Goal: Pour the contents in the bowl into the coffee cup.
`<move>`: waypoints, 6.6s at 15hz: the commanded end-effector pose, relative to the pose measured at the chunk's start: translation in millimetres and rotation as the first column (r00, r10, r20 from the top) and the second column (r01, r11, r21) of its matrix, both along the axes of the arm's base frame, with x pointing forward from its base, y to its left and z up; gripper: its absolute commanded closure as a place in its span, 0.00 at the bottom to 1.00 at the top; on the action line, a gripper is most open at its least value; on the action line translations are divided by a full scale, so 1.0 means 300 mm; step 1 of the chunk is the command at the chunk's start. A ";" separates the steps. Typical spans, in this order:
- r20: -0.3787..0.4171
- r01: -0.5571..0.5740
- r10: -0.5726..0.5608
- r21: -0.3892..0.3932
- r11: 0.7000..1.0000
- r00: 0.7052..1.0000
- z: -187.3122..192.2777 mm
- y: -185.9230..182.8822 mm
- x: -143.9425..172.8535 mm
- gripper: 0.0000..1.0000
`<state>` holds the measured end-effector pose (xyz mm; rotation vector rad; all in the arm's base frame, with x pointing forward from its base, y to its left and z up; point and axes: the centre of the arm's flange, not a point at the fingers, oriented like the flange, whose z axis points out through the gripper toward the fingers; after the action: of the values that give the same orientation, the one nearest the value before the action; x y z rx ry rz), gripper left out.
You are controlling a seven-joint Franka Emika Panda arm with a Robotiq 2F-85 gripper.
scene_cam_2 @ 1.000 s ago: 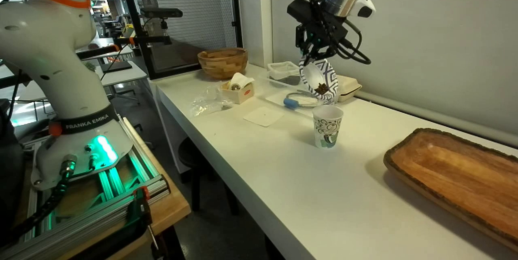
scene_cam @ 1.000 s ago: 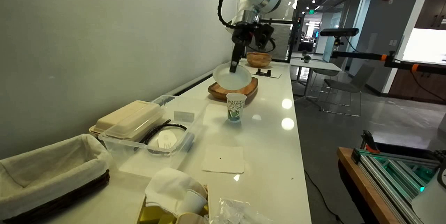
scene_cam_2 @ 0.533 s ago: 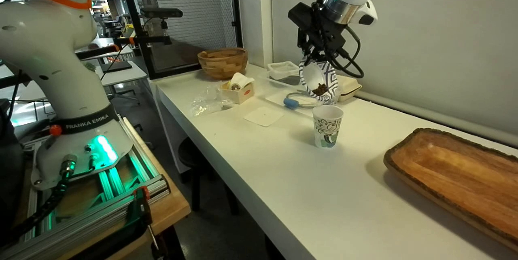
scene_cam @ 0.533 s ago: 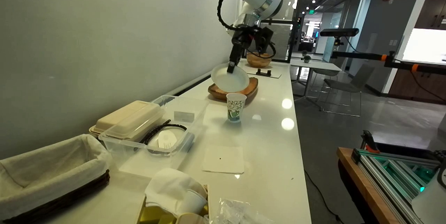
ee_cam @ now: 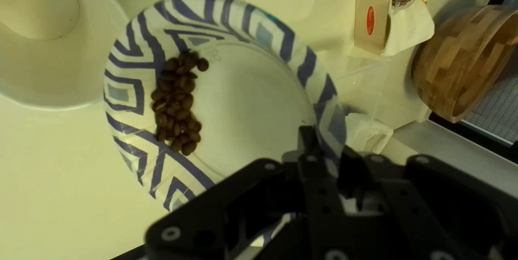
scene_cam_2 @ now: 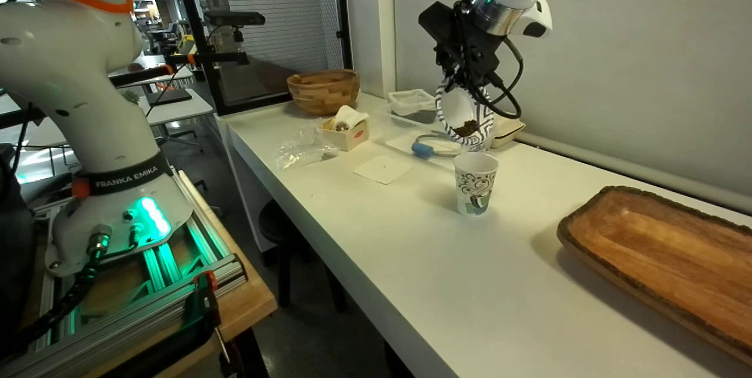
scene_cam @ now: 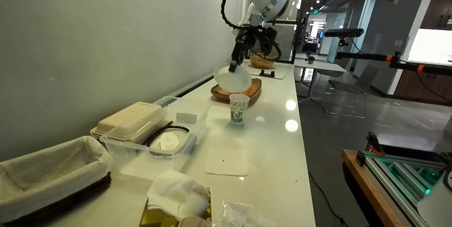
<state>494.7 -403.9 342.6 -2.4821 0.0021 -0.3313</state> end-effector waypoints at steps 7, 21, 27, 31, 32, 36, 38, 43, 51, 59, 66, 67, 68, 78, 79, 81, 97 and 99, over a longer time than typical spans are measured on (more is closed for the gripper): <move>0.031 0.078 -0.082 0.105 0.991 0.996 -0.052 -0.032 -0.089 0.98; 0.105 0.056 -0.074 0.162 0.985 0.992 -0.040 -0.082 -0.156 0.98; 0.115 0.046 -0.066 0.162 0.986 0.991 -0.039 -0.092 -0.165 0.98; 0.094 0.056 -0.069 0.134 0.989 0.993 -0.040 -0.097 -0.147 0.94; 0.096 0.057 -0.070 0.135 0.989 0.993 -0.039 -0.097 -0.147 0.94; 0.097 0.058 -0.071 0.136 0.989 0.993 -0.039 -0.097 -0.146 0.94; 0.097 0.058 -0.071 0.136 0.989 0.993 -0.039 -0.097 -0.146 0.94; 0.104 0.038 -0.054 0.155 0.987 0.993 -0.040 -0.112 -0.149 0.98; 0.117 -0.003 -0.021 0.199 0.980 0.993 -0.055 -0.150 -0.160 0.98; 0.137 -0.052 0.016 0.267 0.962 0.991 -0.054 -0.208 -0.169 0.98; 0.135 -0.064 0.027 0.278 0.958 0.990 -0.076 -0.246 -0.138 0.98; 0.137 -0.067 0.029 0.279 0.958 0.990 -0.079 -0.250 -0.132 0.98; 0.139 -0.071 0.033 0.279 0.958 0.990 -0.083 -0.254 -0.125 0.98; 0.164 -0.116 0.060 0.358 0.927 0.985 -0.104 -0.278 -0.118 0.98; 0.168 -0.117 0.058 0.365 0.924 0.984 -0.107 -0.283 -0.120 0.98; 0.173 -0.118 0.056 0.372 0.921 0.983 -0.110 -0.292 -0.121 0.98; 0.199 -0.141 0.057 0.439 0.887 0.978 -0.137 -0.310 -0.121 0.98; 0.207 -0.147 0.058 0.447 0.882 0.977 -0.136 -0.311 -0.122 0.98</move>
<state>455.7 -489.7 302.3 -2.0162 -0.1130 -0.4525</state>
